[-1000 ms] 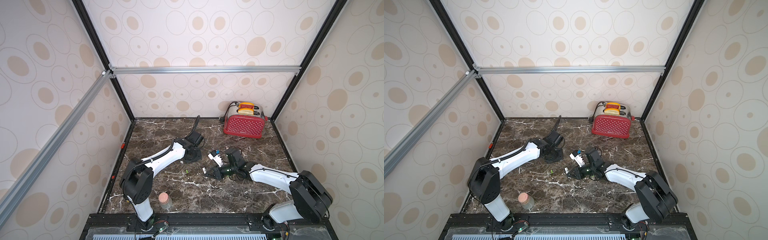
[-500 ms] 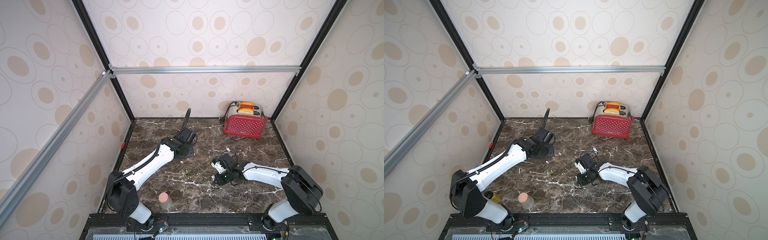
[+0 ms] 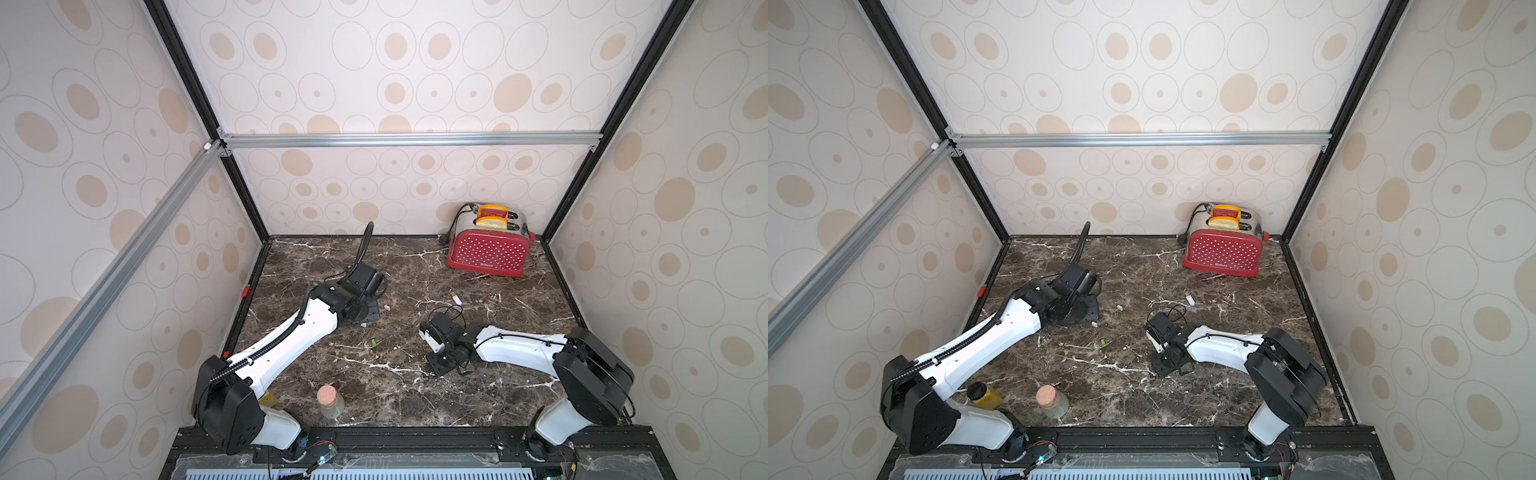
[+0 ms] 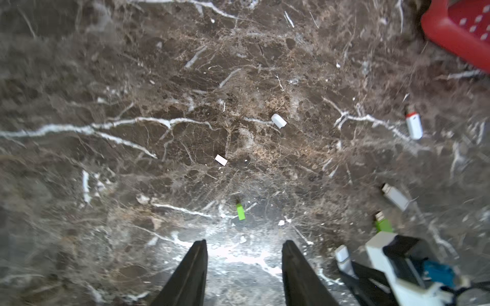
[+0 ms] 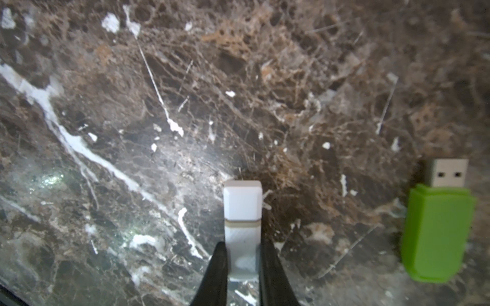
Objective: Close the usb drive cover
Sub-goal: Place the USB drive at the center of the board.
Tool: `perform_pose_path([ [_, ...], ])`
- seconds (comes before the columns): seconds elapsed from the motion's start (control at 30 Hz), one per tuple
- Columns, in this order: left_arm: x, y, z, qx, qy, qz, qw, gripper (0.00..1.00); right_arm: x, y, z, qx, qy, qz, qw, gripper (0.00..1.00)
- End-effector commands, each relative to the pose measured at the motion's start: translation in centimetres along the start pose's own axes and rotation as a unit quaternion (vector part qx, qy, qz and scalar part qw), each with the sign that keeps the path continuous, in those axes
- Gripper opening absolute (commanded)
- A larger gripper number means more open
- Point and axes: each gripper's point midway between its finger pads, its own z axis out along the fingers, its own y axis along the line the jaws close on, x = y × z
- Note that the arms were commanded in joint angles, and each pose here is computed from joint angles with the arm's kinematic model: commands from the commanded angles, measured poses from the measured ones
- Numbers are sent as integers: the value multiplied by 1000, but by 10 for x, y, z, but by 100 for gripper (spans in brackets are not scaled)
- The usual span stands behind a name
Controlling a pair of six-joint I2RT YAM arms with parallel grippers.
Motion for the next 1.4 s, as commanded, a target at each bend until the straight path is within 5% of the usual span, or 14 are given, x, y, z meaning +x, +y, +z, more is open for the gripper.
perform_pose_path([
  [0.0, 0, 11, -4, -16, -6, -6, 1000, 50, 21, -10, 13, 32, 42, -5, 999, 12],
  [0.53, 7, 16, 2, -27, 7, -7, 1000, 64, 4, 4, -29, 20, 9, -33, 999, 42],
  [0.83, 21, 19, 13, -30, 32, -15, 999, 65, -9, -16, -96, 72, -46, -56, 995, 45],
  [1.37, 60, 11, 53, -23, 115, -36, 992, 64, -7, -40, -69, 35, -8, -20, 999, 42],
])
